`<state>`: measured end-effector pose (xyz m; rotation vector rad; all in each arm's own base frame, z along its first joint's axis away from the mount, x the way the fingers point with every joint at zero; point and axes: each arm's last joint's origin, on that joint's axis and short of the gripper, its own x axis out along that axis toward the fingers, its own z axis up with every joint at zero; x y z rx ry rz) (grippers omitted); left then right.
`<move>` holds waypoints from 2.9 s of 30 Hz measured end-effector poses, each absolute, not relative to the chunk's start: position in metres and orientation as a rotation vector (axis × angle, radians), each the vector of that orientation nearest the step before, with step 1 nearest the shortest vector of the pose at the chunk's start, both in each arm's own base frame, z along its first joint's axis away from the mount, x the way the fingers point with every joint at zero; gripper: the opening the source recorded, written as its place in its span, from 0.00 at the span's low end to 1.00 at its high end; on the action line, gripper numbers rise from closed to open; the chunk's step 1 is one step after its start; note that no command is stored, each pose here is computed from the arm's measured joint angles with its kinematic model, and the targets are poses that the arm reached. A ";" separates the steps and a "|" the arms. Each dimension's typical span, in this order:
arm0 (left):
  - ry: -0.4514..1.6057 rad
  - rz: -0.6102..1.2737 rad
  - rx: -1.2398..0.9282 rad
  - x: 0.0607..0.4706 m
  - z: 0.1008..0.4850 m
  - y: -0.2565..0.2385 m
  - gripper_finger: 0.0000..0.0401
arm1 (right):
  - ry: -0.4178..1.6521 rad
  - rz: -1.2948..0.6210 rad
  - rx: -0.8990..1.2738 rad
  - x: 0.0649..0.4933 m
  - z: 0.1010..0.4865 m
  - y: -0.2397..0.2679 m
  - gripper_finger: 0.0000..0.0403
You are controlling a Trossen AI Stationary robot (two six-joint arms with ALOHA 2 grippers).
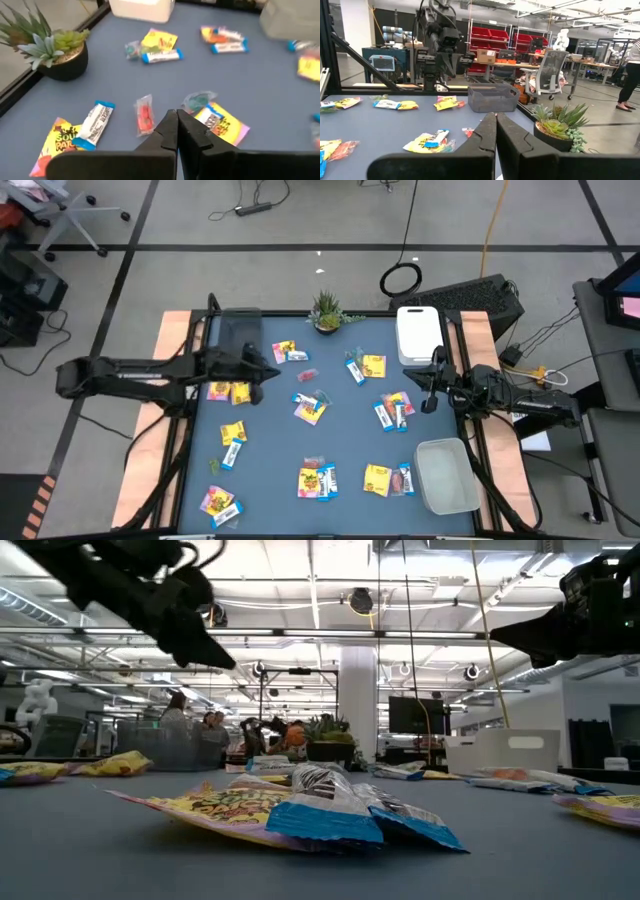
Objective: Sort candy
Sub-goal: Put the top left white chocolate bar into the transparent black bin
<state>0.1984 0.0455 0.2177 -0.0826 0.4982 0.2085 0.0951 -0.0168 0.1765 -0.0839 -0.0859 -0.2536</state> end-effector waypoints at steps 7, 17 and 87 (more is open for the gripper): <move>0.709 0.297 -0.067 0.227 0.210 0.073 0.18 | -0.086 -0.253 -0.084 0.095 0.177 -0.017 0.00; 0.803 0.366 -0.051 0.252 0.192 0.116 0.42 | -0.086 -0.252 -0.084 0.095 0.177 -0.017 0.00; 1.123 0.966 -0.327 0.166 0.224 0.151 0.02 | -0.086 -0.251 -0.084 0.095 0.177 -0.017 0.00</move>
